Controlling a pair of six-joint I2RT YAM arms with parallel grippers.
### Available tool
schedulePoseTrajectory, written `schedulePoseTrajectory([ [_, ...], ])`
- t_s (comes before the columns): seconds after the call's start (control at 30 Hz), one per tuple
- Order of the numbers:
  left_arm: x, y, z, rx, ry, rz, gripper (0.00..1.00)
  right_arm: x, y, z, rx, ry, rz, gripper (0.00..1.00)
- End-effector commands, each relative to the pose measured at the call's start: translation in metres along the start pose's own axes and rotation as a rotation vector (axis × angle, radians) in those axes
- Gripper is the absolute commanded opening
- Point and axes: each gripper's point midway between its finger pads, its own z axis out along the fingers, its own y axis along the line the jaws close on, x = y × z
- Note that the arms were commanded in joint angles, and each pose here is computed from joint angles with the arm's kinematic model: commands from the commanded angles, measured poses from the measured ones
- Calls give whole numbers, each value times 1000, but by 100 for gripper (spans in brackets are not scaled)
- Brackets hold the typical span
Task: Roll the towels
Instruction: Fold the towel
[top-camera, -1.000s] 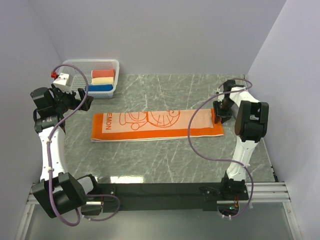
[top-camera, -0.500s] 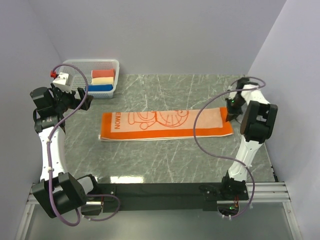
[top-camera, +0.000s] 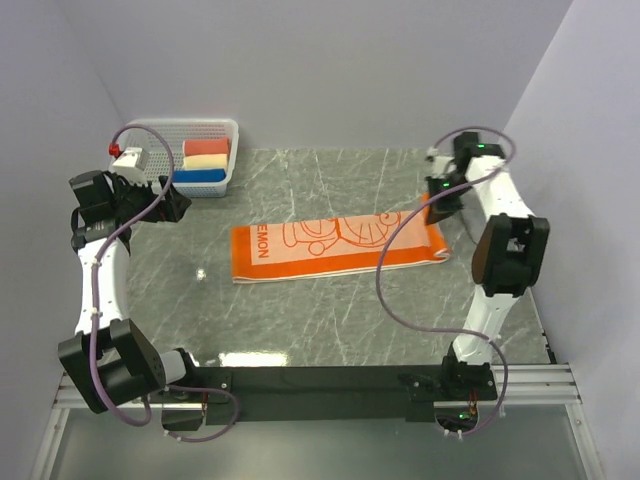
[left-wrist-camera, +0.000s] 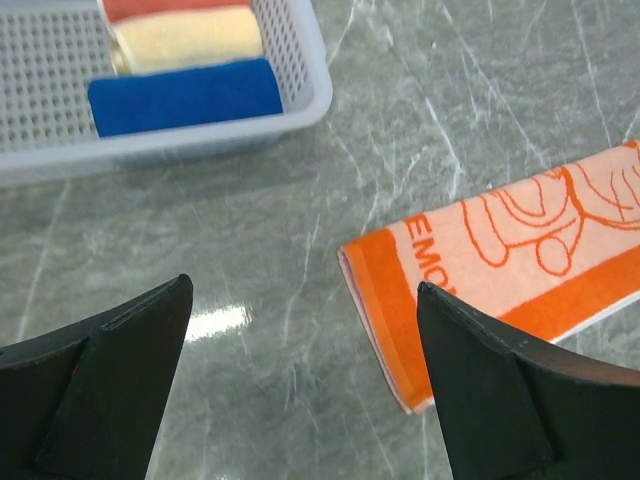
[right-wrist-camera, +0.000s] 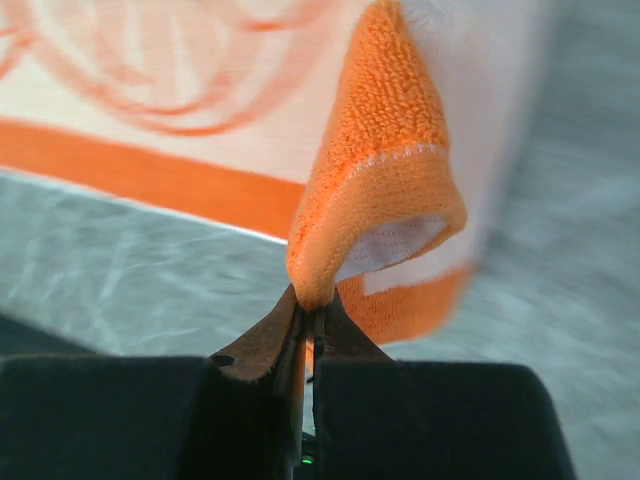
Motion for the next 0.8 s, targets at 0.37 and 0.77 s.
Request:
schedulePoseTrajectory([
  [0.37, 24, -9, 2, -13, 107, -70, 99, -23, 182, 65, -304, 23, -136, 0],
  [0.77, 37, -10, 4, -12, 120, -96, 99, -35, 206, 89, -312, 30, -153, 0],
])
